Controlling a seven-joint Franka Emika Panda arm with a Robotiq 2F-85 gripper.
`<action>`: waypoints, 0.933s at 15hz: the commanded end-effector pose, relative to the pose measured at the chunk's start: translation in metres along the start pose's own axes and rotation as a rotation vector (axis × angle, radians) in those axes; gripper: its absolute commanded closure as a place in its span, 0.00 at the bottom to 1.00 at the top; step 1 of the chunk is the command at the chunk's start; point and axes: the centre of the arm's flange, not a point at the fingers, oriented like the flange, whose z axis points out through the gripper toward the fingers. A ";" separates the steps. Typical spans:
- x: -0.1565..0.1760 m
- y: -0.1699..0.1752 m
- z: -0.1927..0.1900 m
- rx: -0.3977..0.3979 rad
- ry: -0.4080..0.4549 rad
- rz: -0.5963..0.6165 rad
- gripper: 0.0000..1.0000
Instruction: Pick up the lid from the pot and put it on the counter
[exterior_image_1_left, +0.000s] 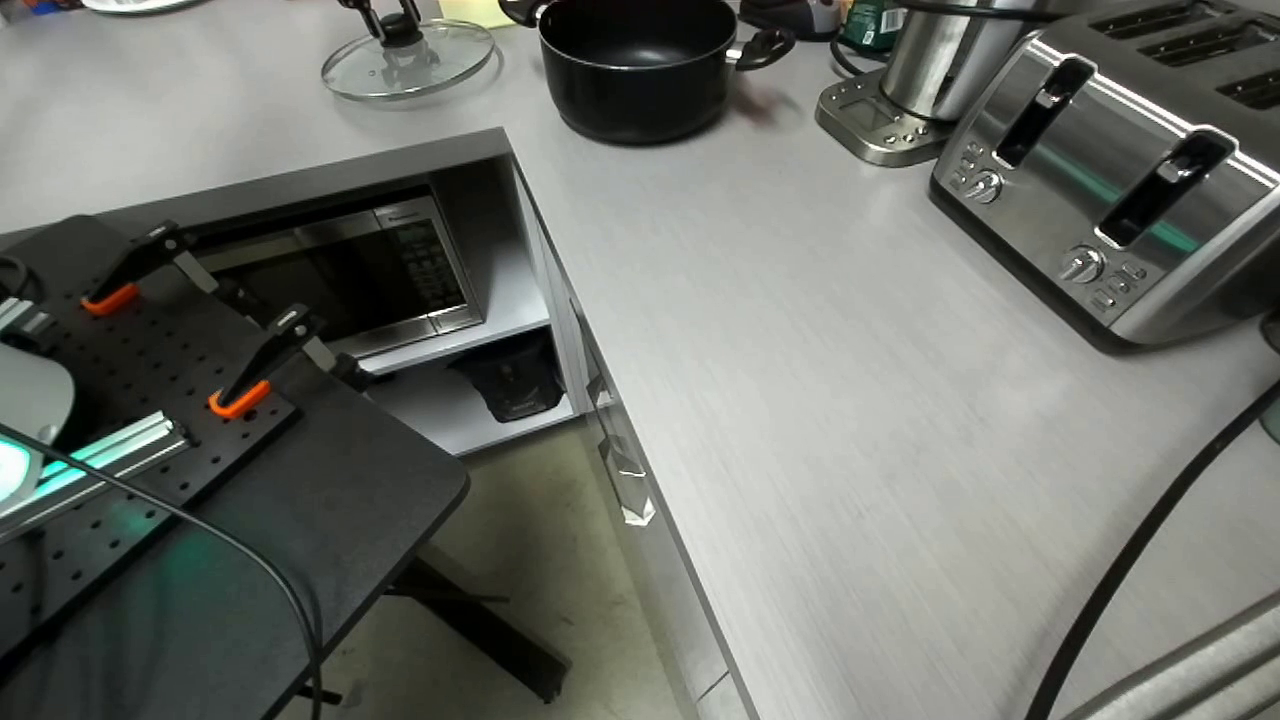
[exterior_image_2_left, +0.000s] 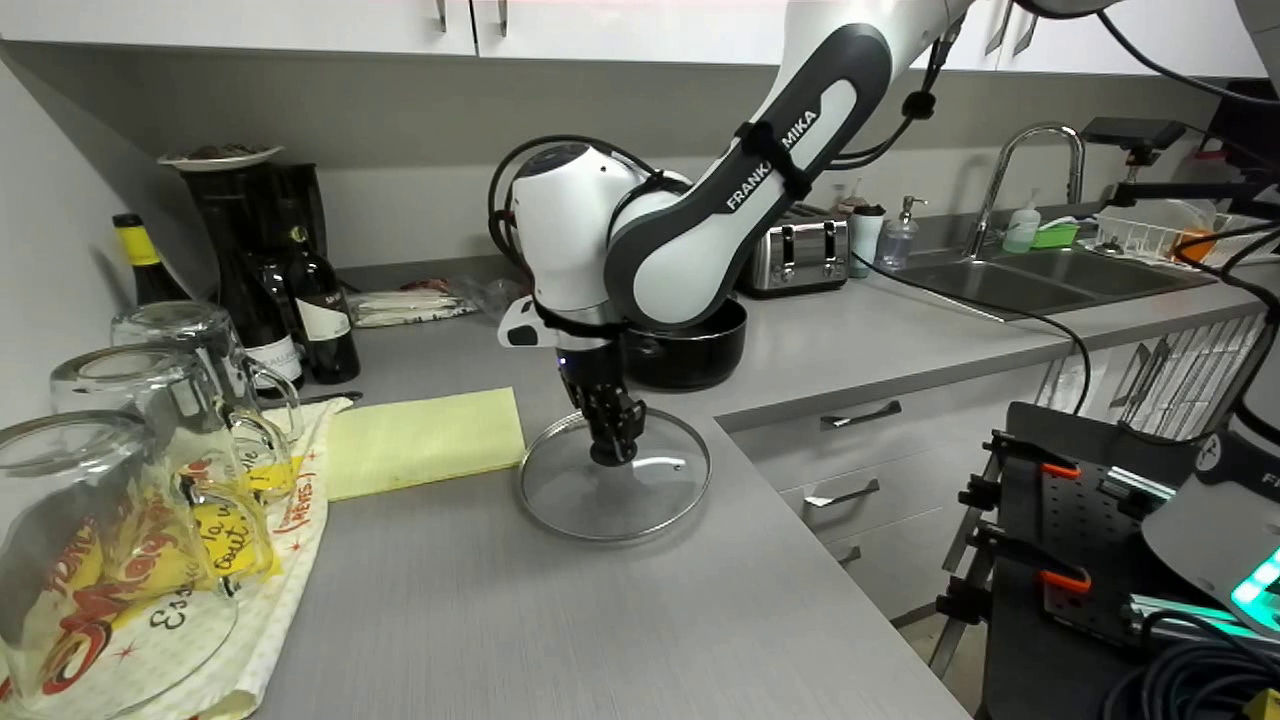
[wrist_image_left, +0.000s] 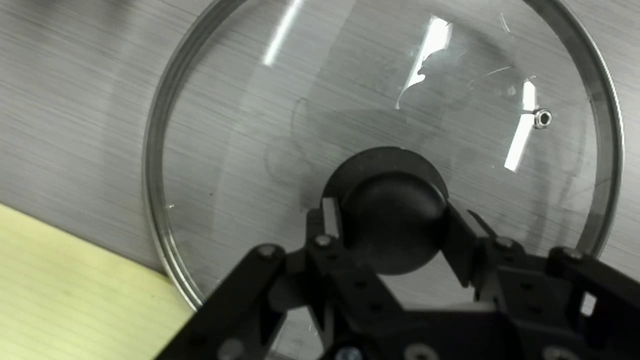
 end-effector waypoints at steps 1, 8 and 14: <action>0.002 0.006 -0.005 0.028 0.011 0.007 0.75; 0.001 0.004 0.003 0.036 0.004 0.007 0.75; -0.001 0.004 0.005 0.038 -0.003 0.007 0.75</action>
